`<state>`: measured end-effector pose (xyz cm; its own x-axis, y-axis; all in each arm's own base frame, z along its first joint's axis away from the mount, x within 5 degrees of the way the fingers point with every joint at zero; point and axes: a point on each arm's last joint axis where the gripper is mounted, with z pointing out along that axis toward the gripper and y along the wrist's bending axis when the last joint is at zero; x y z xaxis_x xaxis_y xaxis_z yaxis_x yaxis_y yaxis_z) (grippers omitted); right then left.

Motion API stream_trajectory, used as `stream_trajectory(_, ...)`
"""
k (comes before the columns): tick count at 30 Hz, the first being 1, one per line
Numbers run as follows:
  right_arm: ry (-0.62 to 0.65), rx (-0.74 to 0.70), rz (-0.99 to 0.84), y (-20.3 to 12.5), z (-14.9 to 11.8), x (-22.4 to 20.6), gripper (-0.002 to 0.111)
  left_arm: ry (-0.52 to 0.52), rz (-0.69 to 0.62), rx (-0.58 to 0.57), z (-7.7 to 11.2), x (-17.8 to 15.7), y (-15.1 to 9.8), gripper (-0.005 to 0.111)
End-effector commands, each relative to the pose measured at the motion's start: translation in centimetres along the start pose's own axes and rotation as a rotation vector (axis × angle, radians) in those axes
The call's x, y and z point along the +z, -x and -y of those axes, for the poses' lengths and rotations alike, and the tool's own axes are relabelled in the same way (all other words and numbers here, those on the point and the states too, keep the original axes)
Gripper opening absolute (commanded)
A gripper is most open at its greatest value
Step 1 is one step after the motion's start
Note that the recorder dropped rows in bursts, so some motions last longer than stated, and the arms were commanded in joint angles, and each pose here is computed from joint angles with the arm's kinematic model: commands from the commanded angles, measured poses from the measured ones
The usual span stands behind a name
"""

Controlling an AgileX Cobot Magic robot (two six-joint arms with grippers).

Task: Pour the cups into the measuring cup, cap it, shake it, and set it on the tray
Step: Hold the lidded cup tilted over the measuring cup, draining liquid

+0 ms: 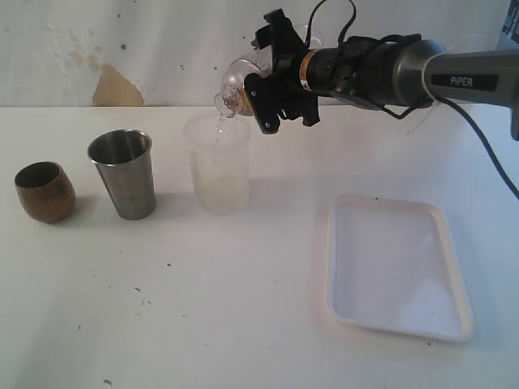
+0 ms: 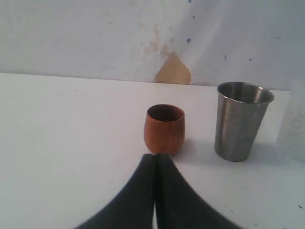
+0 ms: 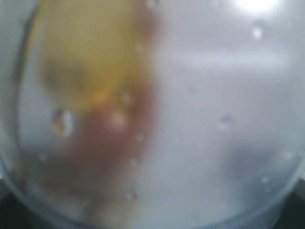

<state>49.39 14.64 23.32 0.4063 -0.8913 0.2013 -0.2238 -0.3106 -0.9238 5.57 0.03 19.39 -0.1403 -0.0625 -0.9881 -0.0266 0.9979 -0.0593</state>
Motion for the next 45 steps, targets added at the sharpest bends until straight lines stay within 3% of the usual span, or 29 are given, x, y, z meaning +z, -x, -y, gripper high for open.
stream_trajectory(1,-0.072,0.004,0.018,-0.2,1.9,-0.7,0.0,-0.001,0.004,-0.007,0.0,0.0,-0.1,0.0)
stream_trajectory(27,-0.089,-0.006,0.024,-0.3,1.7,0.3,0.0,-0.001,0.004,-0.007,0.0,0.0,-0.1,0.0)
stream_trajectory(36,-0.097,-0.133,0.012,-0.5,2.0,0.3,0.0,-0.001,0.004,-0.007,0.0,0.0,-0.1,0.0)
stream_trajectory(45,-0.123,-0.145,-0.002,-0.7,3.0,0.2,0.0,-0.001,0.004,-0.007,0.0,0.0,-0.1,0.0)
